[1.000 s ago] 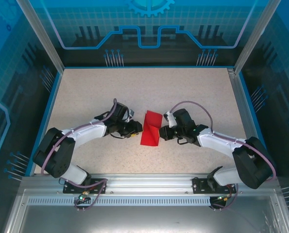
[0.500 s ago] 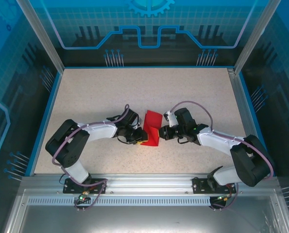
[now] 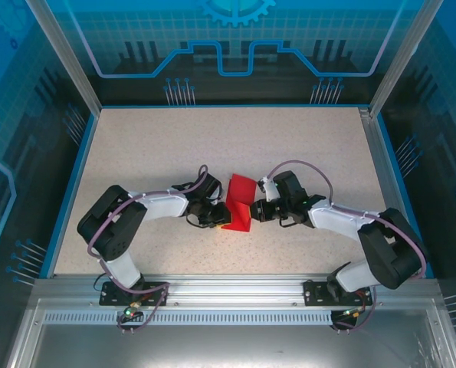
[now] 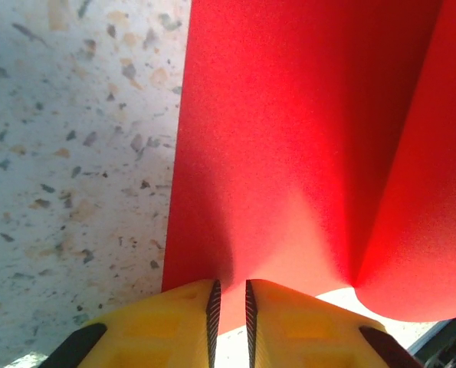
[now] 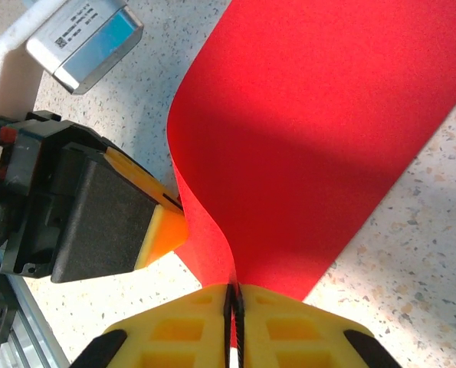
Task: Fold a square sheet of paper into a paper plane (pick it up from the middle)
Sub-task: Fold the triangle a second time at the center of the table.
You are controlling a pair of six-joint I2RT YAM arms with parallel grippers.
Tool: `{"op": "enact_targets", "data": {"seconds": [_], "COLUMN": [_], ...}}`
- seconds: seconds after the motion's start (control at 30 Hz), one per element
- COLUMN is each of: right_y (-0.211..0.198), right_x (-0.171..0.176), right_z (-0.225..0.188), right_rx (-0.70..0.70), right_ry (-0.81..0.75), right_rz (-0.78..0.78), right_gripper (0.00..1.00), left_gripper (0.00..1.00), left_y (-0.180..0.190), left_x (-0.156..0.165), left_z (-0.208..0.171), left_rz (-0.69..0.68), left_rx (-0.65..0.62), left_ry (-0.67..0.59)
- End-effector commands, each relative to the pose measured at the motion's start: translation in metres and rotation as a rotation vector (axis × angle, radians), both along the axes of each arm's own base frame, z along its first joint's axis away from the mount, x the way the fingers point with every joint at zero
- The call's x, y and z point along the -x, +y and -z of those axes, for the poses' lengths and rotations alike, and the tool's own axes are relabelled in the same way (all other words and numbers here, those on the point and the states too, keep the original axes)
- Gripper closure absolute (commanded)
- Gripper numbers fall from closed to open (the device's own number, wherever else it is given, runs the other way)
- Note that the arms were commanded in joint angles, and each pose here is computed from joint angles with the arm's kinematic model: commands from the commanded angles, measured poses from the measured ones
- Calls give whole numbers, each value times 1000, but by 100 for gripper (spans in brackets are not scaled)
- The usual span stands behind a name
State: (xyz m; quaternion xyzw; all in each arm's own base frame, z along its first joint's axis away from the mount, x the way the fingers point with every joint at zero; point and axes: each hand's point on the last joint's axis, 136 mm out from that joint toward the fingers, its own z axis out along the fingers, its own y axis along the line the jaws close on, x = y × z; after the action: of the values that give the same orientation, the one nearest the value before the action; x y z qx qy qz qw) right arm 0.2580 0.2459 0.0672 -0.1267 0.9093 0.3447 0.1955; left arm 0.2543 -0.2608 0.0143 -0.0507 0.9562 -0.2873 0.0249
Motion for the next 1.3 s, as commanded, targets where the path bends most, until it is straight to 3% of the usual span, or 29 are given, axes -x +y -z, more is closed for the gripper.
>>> {"op": "enact_targets", "data": {"seconds": [0.0,0.27,1.27], "right_y": [8,17,13], "right_x": [-5,-7,-22], "right_z": [-7,-7,39], "right_rx": [-32,-40,169], "right_ry": [5,17,127], "right_rz": [-8,-29,9], "right_gripper": [87,87,87], "left_gripper": [79,80,78], "left_y": [17,41,28], "left_x": [5,-1,-5], "left_z": [12,10,3], "left_rz": [12,10,24], "left_rx": [-112,-230,-157], "left_ry": [-9,-55,-55]}}
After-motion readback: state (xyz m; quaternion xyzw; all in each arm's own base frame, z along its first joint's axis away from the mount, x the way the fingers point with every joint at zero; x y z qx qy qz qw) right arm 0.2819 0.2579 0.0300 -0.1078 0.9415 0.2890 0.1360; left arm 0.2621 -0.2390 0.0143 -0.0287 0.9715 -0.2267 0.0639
